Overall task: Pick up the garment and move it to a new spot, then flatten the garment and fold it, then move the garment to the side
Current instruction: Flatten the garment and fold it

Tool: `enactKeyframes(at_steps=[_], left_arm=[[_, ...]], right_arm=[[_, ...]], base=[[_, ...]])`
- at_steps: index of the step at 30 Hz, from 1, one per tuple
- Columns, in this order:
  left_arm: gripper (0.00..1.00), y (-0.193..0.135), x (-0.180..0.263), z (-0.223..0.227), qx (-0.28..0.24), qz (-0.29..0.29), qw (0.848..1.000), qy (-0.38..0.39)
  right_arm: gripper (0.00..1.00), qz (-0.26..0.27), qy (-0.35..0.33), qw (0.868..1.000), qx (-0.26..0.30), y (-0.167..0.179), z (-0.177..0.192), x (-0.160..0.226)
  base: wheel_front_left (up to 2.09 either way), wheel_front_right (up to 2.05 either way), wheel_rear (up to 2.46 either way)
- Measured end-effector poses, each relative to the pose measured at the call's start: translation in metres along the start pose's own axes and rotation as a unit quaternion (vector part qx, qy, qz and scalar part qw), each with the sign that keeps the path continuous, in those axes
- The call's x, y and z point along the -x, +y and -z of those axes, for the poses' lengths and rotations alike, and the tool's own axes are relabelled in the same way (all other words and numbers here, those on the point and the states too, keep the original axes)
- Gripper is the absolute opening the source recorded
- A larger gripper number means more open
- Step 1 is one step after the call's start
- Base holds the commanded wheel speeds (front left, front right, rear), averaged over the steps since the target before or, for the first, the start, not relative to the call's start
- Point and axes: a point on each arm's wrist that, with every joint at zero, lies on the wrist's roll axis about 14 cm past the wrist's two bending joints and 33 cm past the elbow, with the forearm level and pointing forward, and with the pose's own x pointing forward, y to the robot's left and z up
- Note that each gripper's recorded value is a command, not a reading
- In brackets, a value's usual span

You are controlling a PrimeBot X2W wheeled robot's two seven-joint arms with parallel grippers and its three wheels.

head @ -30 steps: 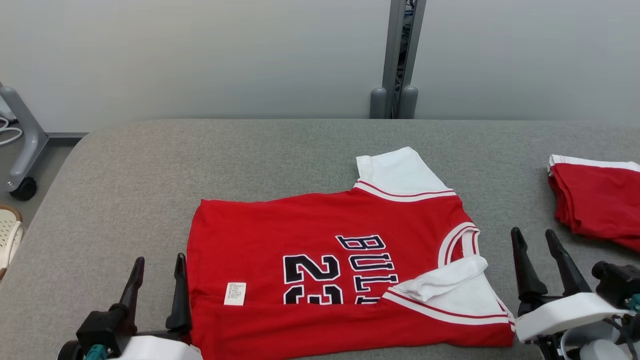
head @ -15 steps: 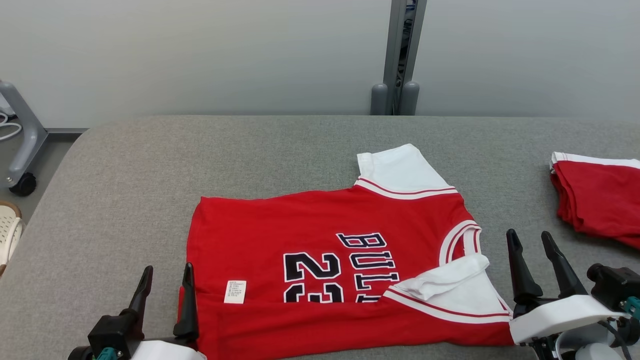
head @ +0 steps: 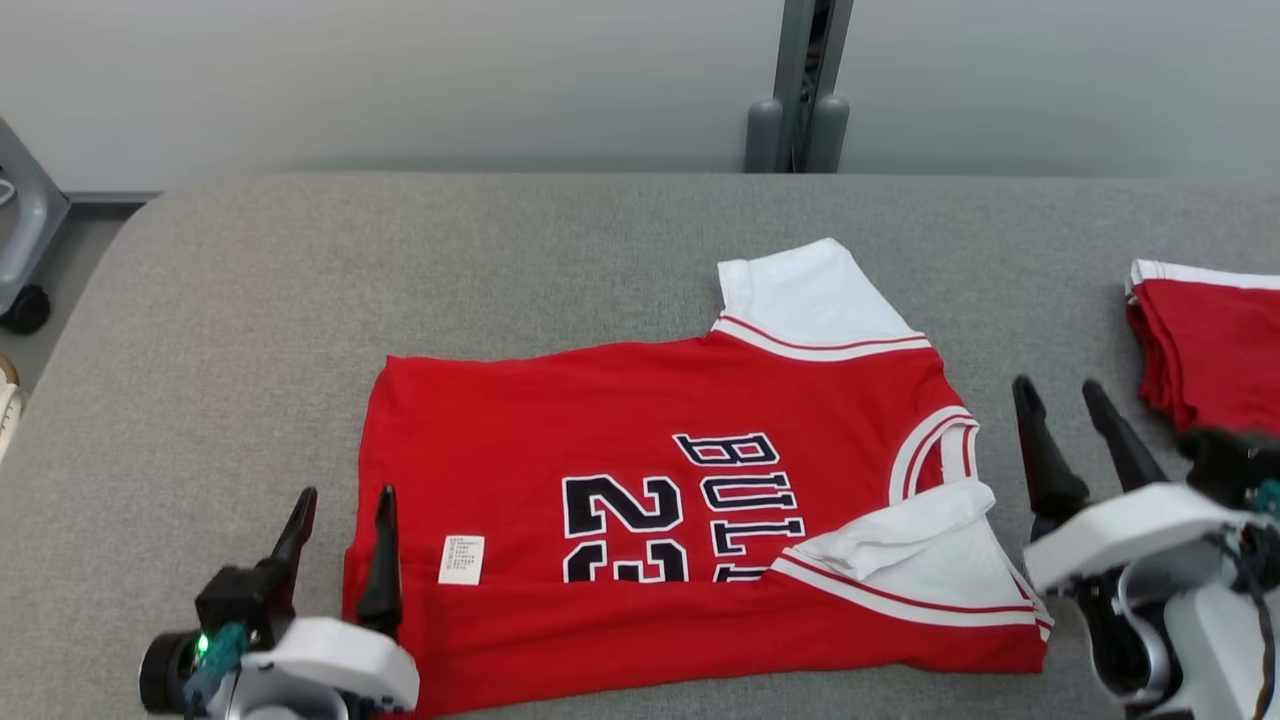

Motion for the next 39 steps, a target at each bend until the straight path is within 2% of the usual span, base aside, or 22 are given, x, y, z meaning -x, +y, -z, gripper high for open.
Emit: enactKeyframes(at_steps=[11, 16, 21, 25, 29, 34, 37, 39], left_arm=[[1.0, 0.003, -0.07, 0.004, -0.045, 0.039, 0.997, 0.05], [1.0, 0.006, -0.111, 0.006, -0.029, 0.048, 0.991, 0.121], [1.0, -0.022, -0.14, 0.015, -0.001, 0.103, 0.973, 0.205], [1.0, -0.015, -0.141, 0.037, 0.013, 0.117, 0.95, 0.291], [1.0, -0.016, -0.145, 0.045, 0.036, 0.131, 0.929, 0.344], [1.0, -0.007, -0.136, 0.064, 0.037, 0.129, 0.899, 0.416], [1.0, -0.01, -0.138, 0.06, 0.041, 0.135, 0.895, 0.422], [1.0, -0.006, -0.144, 0.055, 0.038, 0.131, 0.901, 0.413]], right_arm=[[1.0, -0.02, 0.02, 1.0, -0.006, 0.004, -0.008, -0.055], [1.0, -0.02, 0.03, 0.999, -0.013, -0.001, -0.012, -0.084], [1.0, -0.007, 0.065, 0.997, -0.026, -0.013, -0.001, -0.111], [1.0, -0.002, 0.093, 0.996, -0.019, -0.021, 0.009, -0.126], [1.0, -0.005, 0.102, 0.995, -0.015, -0.022, 0.012, -0.141], [1.0, -0.008, 0.108, 0.994, -0.014, -0.021, 0.016, -0.148], [1.0, -0.01, 0.109, 0.994, -0.011, -0.02, 0.016, -0.151], [1.0, -0.011, 0.11, 0.994, -0.009, -0.019, 0.017, -0.152]], base=[[0.0, 0.0, 0.0], [0.0, 0.0, 0.0], [0.0, 0.0, 0.0], [0.0, 0.0, 0.0], [0.0, 0.0, 0.0], [0.0, 0.0, 0.0], [0.0, 0.0, 0.0], [0.0, 0.0, 0.0]])
